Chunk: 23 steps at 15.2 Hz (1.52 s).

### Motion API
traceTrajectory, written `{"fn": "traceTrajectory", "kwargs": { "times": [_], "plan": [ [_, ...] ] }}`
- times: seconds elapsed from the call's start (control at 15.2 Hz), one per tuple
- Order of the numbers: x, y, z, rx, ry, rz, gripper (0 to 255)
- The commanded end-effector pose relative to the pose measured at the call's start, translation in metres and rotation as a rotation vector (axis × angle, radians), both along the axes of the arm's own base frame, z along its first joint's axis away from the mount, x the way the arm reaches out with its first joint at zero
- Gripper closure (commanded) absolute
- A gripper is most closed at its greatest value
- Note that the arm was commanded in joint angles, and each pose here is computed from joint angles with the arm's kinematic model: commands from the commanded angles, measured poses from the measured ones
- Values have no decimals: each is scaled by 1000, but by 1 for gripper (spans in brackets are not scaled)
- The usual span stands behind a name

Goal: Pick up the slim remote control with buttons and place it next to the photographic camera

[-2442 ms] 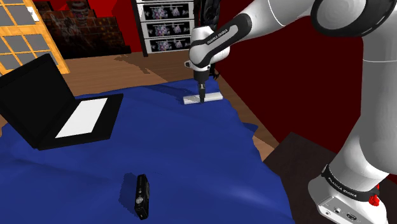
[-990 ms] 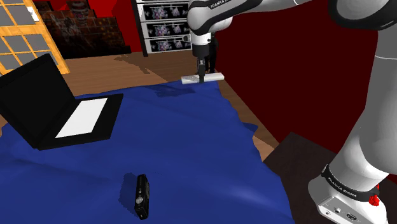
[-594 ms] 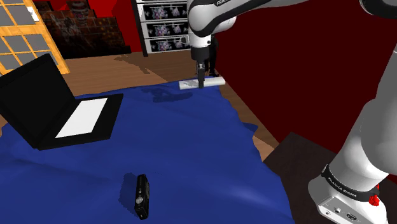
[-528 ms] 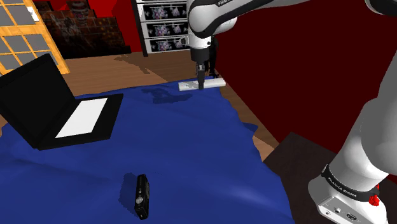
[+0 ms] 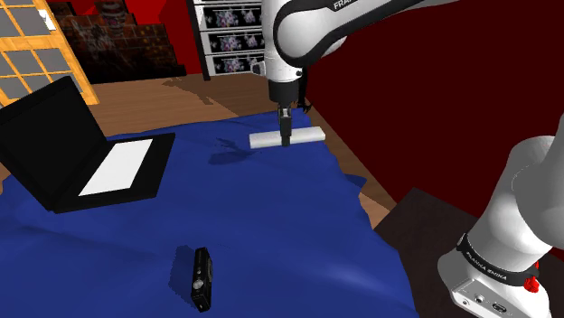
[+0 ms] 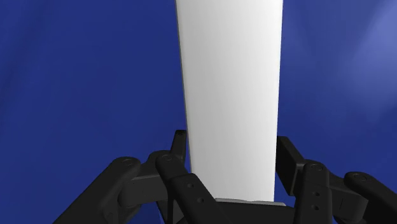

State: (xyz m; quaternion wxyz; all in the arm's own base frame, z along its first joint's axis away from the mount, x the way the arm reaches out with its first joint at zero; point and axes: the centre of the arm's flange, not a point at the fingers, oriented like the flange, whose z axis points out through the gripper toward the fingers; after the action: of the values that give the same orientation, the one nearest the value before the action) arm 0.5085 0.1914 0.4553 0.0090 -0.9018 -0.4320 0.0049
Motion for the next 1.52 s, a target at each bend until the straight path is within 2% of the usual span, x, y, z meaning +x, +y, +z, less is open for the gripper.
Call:
{"fn": "traceTrajectory", "kwargs": {
  "times": [0.0, 1.45],
  "plan": [
    [-20, 19, 2, 0, 0, -1, 255],
    [-233, 217, 2, 0, 0, -1, 255]
  ]
}}
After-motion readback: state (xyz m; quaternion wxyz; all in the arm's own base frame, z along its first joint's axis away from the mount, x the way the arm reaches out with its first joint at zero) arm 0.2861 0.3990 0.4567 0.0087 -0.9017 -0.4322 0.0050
